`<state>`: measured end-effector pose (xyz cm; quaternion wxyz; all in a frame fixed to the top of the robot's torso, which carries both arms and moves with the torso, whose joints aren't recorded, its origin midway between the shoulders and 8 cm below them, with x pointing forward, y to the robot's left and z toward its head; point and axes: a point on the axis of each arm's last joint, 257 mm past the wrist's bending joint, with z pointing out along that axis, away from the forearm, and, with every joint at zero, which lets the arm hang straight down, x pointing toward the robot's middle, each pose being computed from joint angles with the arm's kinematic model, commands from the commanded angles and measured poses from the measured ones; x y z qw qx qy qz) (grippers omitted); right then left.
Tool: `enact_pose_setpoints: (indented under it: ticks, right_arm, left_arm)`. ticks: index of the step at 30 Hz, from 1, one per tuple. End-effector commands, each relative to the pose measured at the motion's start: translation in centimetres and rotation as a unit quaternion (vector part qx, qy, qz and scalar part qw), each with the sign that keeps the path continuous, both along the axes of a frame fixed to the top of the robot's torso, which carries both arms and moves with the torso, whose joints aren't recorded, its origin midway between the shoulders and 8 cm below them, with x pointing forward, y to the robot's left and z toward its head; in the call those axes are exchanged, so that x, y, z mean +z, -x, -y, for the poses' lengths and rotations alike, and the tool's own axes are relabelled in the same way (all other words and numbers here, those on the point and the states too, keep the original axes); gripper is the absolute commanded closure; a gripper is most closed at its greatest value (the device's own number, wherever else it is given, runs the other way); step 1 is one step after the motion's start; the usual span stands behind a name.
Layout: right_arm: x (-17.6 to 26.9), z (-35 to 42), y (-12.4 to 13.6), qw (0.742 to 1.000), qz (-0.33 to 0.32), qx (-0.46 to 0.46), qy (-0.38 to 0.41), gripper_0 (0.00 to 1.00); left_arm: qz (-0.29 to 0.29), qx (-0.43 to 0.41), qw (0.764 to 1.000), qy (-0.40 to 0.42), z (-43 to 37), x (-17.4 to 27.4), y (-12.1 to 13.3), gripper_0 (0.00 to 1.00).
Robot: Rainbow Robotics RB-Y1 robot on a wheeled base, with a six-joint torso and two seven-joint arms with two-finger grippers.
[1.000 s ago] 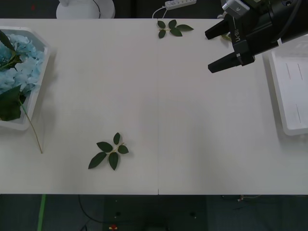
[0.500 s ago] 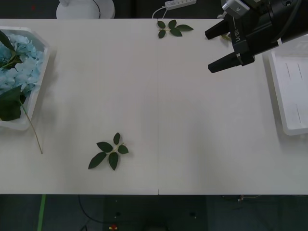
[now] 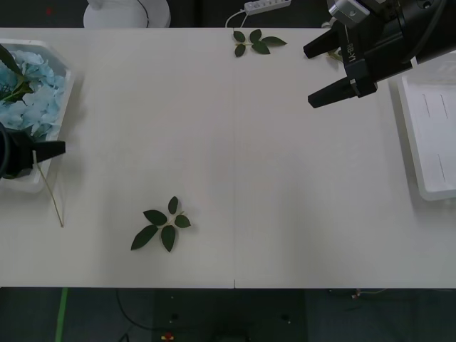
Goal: Place the red flowers into the right box and the blue flowers into the left box. If a person shows an open palm, hand one flower to the person first, then continue sorting.
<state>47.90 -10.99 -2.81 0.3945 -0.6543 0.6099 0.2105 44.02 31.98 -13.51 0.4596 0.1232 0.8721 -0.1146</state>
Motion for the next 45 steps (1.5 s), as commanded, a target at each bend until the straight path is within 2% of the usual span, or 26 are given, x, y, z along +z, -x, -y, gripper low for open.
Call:
enact_pose_setpoints:
  ticks: [1,6,11,15,22,26,29,34,45]
  right_arm:
    - [2.8,0.0,-0.3,0.999,0.038,0.006,0.007,0.00]
    - [2.8,0.0,-0.3,0.999,0.038,0.006,0.007,0.00]
    - [2.8,0.0,-0.3,0.999,0.038,0.006,0.007,0.00]
    - [2.8,0.0,-0.3,0.999,0.038,0.006,0.007,0.00]
    - [2.8,0.0,-0.3,0.999,0.038,0.006,0.007,0.00]
    - [2.8,0.0,-0.3,0.999,0.038,0.006,0.007,0.00]
    - [2.8,0.0,-0.3,0.999,0.038,0.006,0.007,0.00]
    - [2.8,0.0,-0.3,0.999,0.038,0.006,0.007,0.00]
    - [2.8,0.0,-0.3,0.999,0.038,0.006,0.007,0.00]
  left_arm:
    - [0.043,-0.137,0.988,-0.048,7.5,-0.9,2.4,0.00]
    - [0.068,-0.255,0.953,-0.151,11.7,-1.6,3.4,0.00]
    - [0.080,-0.308,0.932,-0.171,14.2,0.1,3.9,0.00]
    - [0.116,-0.340,0.917,-0.174,14.6,1.2,3.8,0.00]
    - [0.187,-0.407,0.890,-0.084,13.7,1.4,3.8,0.00]
    - [0.122,-0.390,0.910,0.062,12.7,-0.2,4.2,0.00]
    - [0.081,-0.387,0.911,0.115,13.2,-0.5,4.8,0.00]
    - [0.057,-0.385,0.910,0.144,14.8,1.2,5.5,0.00]
    - [0.107,-0.406,0.890,0.177,18.1,6.6,5.0,0.00]
